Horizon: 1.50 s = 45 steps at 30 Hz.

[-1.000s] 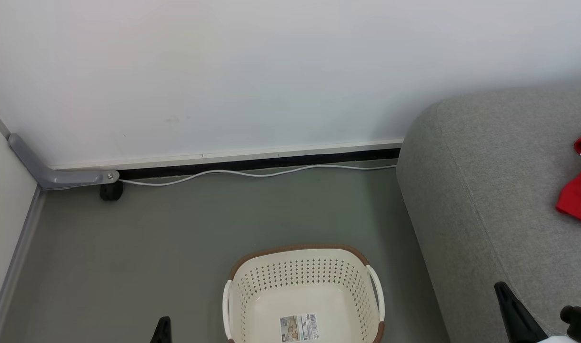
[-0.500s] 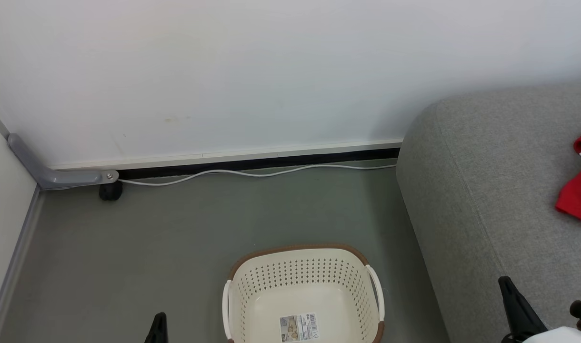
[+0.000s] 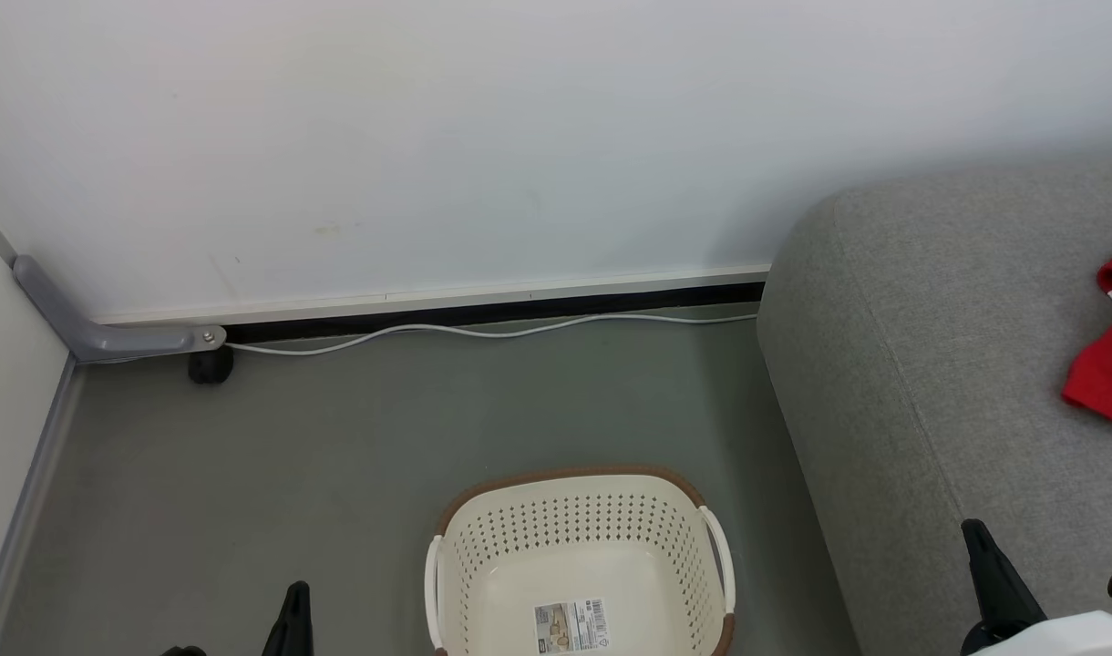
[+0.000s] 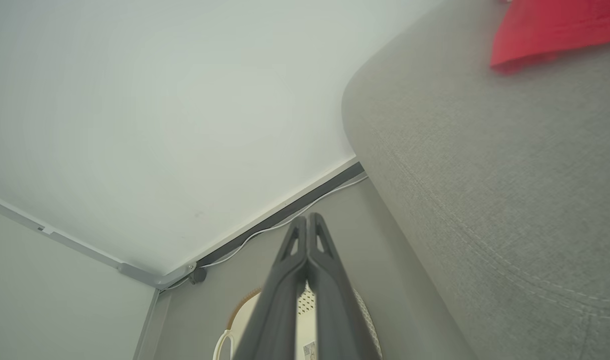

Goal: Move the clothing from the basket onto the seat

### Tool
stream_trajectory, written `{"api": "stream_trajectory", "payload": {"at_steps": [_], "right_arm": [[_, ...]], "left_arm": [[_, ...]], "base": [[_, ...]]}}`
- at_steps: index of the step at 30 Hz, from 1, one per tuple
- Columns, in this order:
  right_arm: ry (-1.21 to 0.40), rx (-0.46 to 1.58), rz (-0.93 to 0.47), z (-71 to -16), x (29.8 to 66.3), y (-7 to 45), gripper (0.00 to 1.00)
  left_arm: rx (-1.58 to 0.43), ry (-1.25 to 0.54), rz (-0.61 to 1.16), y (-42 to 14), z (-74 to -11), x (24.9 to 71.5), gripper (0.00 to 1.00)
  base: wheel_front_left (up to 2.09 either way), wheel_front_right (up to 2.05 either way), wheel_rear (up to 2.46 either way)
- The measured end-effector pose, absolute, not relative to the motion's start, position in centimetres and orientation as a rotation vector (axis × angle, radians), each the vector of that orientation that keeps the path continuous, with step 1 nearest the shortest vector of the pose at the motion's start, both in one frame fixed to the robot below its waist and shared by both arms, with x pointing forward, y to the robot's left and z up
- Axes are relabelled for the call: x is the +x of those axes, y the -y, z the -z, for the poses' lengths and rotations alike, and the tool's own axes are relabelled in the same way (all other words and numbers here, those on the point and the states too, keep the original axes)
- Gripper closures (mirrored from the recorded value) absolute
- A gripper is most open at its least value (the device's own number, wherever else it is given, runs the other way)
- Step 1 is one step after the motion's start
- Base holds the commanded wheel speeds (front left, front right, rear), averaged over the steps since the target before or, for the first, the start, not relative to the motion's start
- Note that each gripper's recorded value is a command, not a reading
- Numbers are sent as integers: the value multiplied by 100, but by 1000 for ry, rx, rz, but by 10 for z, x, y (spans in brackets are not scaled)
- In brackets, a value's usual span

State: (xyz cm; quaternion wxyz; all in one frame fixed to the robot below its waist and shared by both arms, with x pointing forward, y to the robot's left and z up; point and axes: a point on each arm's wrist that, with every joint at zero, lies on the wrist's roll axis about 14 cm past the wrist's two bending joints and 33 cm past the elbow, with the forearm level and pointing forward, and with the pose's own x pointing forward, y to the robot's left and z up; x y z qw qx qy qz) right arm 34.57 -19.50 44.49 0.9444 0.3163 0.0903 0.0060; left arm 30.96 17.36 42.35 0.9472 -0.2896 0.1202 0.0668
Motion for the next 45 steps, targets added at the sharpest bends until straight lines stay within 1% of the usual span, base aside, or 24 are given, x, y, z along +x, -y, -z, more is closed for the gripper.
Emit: {"api": "stream_trajectory", "payload": {"at_steps": [27,45], "right_arm": [[-157,921,61,-452,355,202,100],[-141,1117,84,-458,361,202,100]], "left_arm": [[-882,-234,-147,-178,-432,328,100],[-1097,-211,-141,-180,-440,341,100]], "base": [[0,0,0],[0,0,0]]}}
